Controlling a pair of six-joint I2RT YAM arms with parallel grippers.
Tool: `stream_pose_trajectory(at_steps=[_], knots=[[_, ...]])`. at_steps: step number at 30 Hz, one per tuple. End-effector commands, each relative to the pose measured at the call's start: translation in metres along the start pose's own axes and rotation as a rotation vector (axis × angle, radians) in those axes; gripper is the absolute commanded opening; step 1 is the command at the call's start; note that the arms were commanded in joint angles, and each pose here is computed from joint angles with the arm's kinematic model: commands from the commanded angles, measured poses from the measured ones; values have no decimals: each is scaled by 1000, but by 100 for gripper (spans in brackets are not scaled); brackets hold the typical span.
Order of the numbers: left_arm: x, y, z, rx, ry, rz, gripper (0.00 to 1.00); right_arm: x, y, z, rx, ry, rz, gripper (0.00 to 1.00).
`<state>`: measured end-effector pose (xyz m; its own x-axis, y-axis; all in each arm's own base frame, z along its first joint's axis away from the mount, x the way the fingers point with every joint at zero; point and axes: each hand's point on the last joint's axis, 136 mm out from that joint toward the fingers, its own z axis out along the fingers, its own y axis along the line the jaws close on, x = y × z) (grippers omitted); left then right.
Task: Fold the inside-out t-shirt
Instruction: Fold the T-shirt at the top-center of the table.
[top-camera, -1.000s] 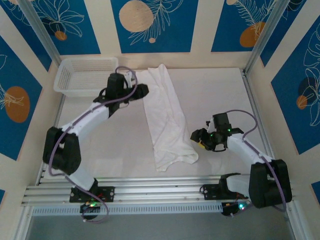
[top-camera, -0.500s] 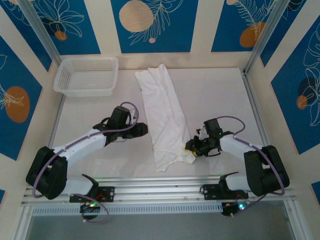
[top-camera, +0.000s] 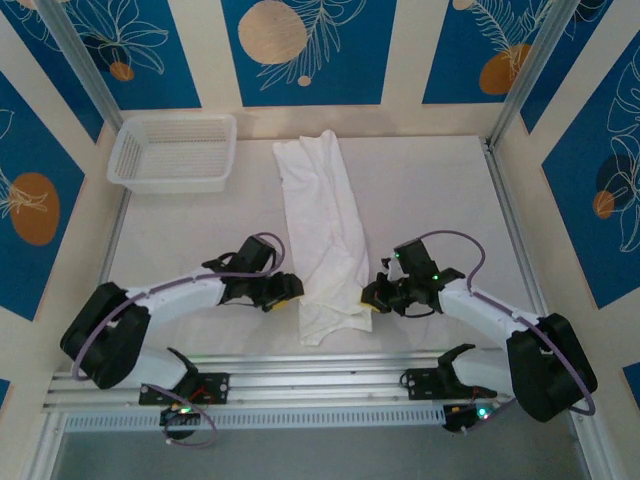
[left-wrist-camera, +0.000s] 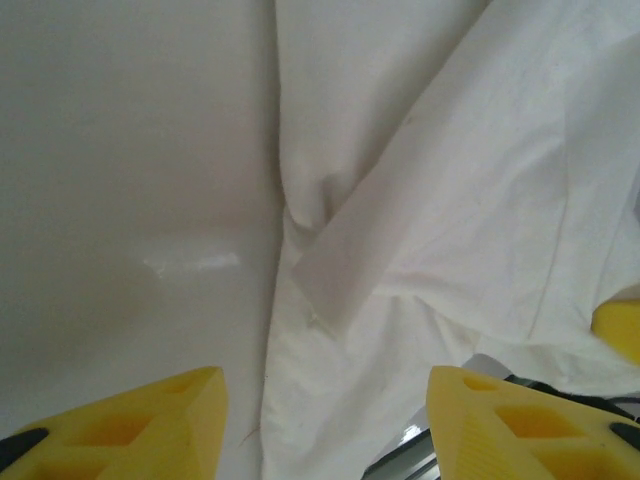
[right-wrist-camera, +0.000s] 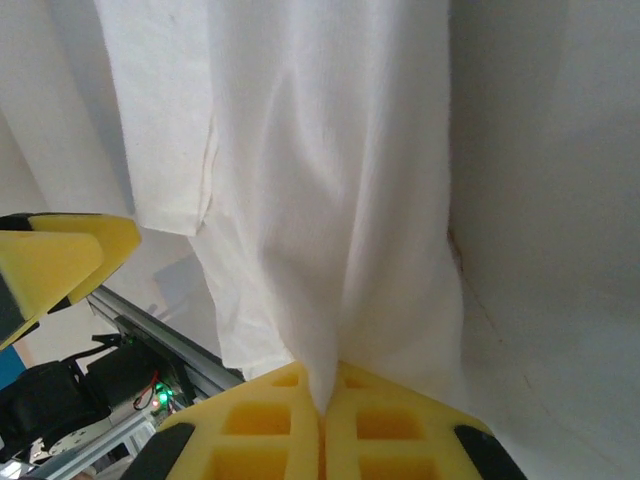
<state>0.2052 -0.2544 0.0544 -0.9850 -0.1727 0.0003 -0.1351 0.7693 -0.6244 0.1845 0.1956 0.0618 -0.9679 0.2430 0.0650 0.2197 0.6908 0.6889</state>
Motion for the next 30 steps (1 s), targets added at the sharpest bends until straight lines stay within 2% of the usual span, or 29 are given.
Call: stream_pose_trajectory(at_steps=[1,6,12,16,21,26,30], knots=[[2,-17,12,55,23,-6,55,2,-2,0,19,-2,38,5],[-1,-15,25,41,24,-4,50,2,-6,1,42,-3,41,5],[2,-15,44,54,57,10,36,2,-12,1,63,-5,56,4],[3,-10,53,40,66,-3,36,3,-13,1,70,-7,65,4],[-6,-9,51,17,18,7,34,4,-17,1,78,-10,73,3],[-21,-25,46,48,-47,24,26,4,-17,2,72,-11,77,3],[-25,-38,50,101,-48,30,16,4,-18,2,75,-14,78,3]])
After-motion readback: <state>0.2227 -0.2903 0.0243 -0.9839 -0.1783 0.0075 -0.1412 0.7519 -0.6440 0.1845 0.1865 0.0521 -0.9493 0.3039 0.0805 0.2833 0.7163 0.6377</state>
